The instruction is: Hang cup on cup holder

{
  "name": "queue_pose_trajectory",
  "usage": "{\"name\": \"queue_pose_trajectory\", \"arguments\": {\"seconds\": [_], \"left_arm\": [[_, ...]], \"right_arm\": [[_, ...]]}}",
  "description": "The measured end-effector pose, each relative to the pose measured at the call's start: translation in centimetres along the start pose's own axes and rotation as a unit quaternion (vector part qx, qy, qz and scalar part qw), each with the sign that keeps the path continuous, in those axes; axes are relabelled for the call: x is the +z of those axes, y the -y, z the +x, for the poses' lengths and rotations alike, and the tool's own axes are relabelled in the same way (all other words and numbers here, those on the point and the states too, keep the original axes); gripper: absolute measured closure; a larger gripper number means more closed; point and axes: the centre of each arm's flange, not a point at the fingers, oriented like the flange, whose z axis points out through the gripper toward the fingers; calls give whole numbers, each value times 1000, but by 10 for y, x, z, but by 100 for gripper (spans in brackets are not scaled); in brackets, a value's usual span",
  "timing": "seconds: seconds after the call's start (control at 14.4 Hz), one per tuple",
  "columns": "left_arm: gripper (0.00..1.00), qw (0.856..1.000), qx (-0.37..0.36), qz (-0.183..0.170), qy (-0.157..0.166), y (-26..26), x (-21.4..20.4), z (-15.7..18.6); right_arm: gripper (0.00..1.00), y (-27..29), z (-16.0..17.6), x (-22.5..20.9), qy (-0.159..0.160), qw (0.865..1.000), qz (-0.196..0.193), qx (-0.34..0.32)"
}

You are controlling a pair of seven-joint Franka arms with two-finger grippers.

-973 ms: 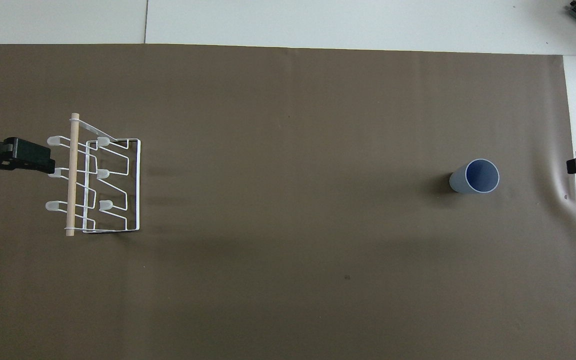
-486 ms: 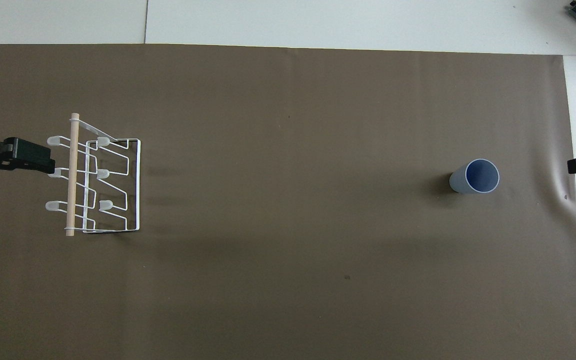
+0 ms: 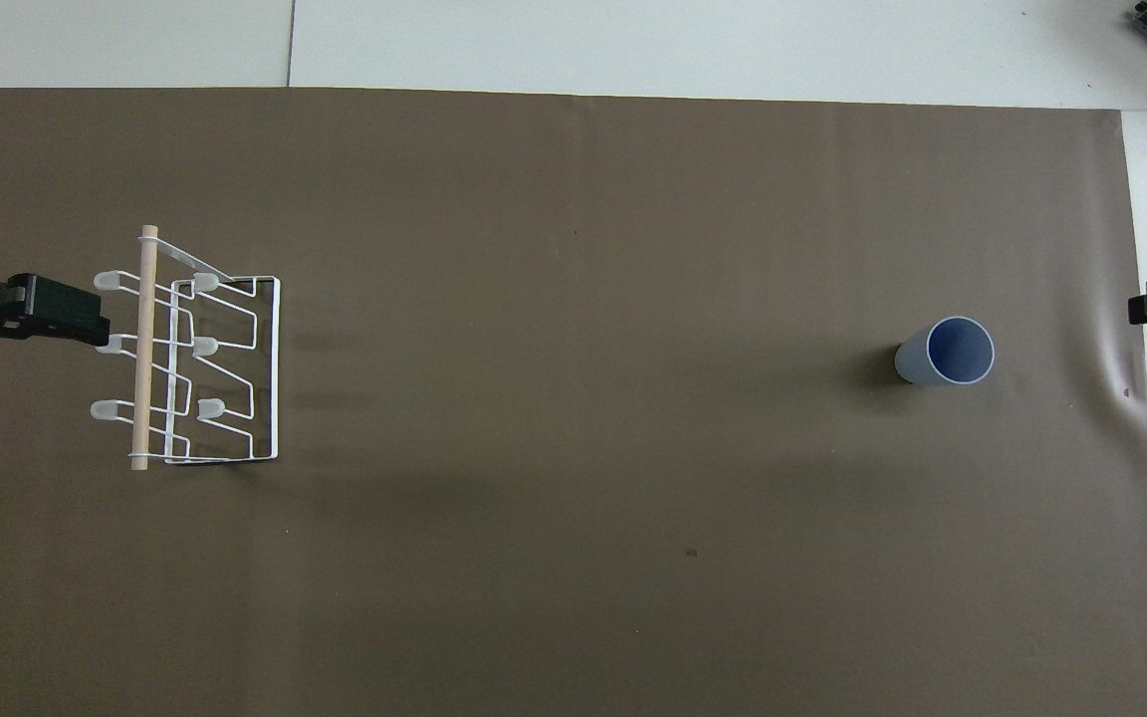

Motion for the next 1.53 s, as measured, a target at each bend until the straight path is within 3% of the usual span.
{"name": "queue_pose_trajectory", "arguments": {"seconds": [0.9, 1.53], "left_arm": [[0, 1000, 0, 0, 0, 0, 0, 0], [0, 1000, 0, 0, 0, 0, 0, 0]], "right_arm": [[0, -2, 4, 173, -34, 999, -5, 1], [0, 6, 12, 211, -45, 999, -6, -6]]}}
